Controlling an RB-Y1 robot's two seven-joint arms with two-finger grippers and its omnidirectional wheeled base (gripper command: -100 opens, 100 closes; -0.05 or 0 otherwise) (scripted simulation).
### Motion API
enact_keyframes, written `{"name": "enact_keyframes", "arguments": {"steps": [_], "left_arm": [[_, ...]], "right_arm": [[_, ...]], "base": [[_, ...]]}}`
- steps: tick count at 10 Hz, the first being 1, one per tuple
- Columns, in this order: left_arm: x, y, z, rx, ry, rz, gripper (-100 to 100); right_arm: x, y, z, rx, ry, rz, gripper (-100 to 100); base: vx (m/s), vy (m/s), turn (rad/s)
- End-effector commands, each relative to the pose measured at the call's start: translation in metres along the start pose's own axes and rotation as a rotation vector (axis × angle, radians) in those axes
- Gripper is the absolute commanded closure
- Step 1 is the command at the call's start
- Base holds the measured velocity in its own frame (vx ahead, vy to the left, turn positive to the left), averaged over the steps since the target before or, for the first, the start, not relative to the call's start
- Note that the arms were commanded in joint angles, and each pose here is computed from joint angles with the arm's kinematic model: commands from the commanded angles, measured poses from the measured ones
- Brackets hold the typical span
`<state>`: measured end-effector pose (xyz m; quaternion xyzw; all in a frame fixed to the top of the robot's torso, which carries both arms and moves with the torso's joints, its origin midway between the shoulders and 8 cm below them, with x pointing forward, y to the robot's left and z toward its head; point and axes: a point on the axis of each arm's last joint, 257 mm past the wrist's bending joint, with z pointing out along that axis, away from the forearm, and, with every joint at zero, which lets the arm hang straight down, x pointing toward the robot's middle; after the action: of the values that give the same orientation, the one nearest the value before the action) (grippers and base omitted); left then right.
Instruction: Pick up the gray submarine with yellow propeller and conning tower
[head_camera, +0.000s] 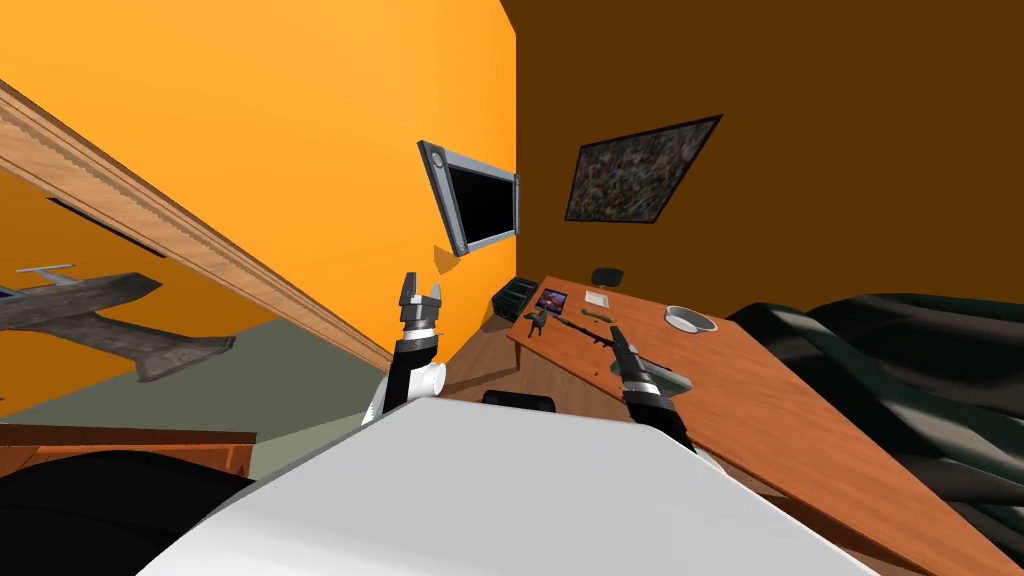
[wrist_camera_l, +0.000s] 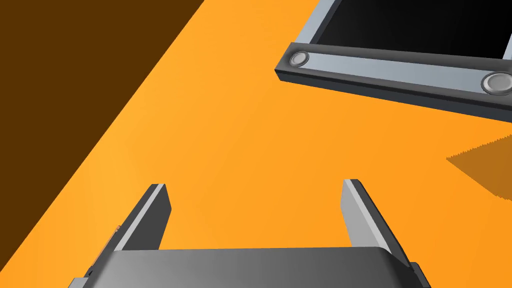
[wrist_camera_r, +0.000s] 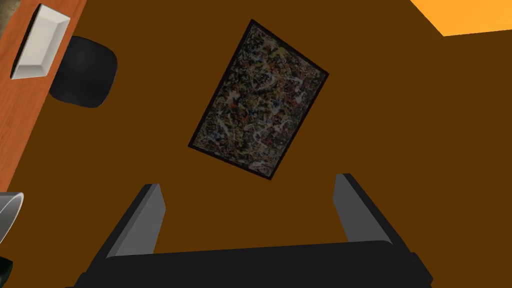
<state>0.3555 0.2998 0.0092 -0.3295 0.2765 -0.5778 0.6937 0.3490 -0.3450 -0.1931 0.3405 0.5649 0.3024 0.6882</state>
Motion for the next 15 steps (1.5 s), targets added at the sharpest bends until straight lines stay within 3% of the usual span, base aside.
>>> {"name": "enact_keyframes", "arguments": {"steps": [1,2,3,4,5,6,7,8,10,13,15], "left_arm": [[0.000,0.000,0.000,0.000,0.000,0.000,0],[0.000,0.000,0.000,0.000,0.000,0.000,0],[0.000,0.000,0.000,0.000,0.000,0.000,0],[0.000,0.000,0.000,0.000,0.000,0.000,0],[0.000,0.000,0.000,0.000,0.000,0.000,0],[0.000,0.000,0.000,0.000,0.000,0.000,0],[0.000,0.000,0.000,0.000,0.000,0.000,0],[0.000,0.000,0.000,0.000,0.000,0.000,0],[0.000,0.000,0.000,0.000,0.000,0.000,0],[0.000,0.000,0.000,0.000,0.000,0.000,0],[0.000,0.000,0.000,0.000,0.000,0.000,0]], "right_arm": [[0.002,-0.042,-0.018,0.101,0.039,-0.084,-100],[0.002,-0.042,-0.018,0.101,0.039,-0.084,-100],[0.004,-0.067,-0.030,0.158,0.062,-0.133,-100],[0.004,-0.069,-0.031,0.163,0.064,-0.132,-100],[0.005,-0.094,-0.043,0.219,0.087,-0.179,-100],[0.005,-0.096,-0.044,0.224,0.089,-0.179,-100],[0.006,-0.122,-0.060,0.284,0.114,-0.223,-100],[0.006,-0.122,-0.060,0.285,0.114,-0.223,-100],[0.003,-0.166,-0.091,0.392,0.159,-0.303,-100],[0.003,-0.193,-0.113,0.460,0.189,-0.338,-100],[-0.003,-0.230,-0.149,0.560,0.234,-0.398,-100]], "base": [[0.007,0.047,0.205],[0.011,0.026,0.063],[0.012,0.025,0.167],[0.006,0.015,0.085],[0.009,0.023,0.172],[0.009,0.017,0.074],[0.014,0.024,0.181],[0.011,0.019,0.073],[0.016,0.032,0.248],[0.016,0.017,0.091],[0.017,0.018,0.224]]}}
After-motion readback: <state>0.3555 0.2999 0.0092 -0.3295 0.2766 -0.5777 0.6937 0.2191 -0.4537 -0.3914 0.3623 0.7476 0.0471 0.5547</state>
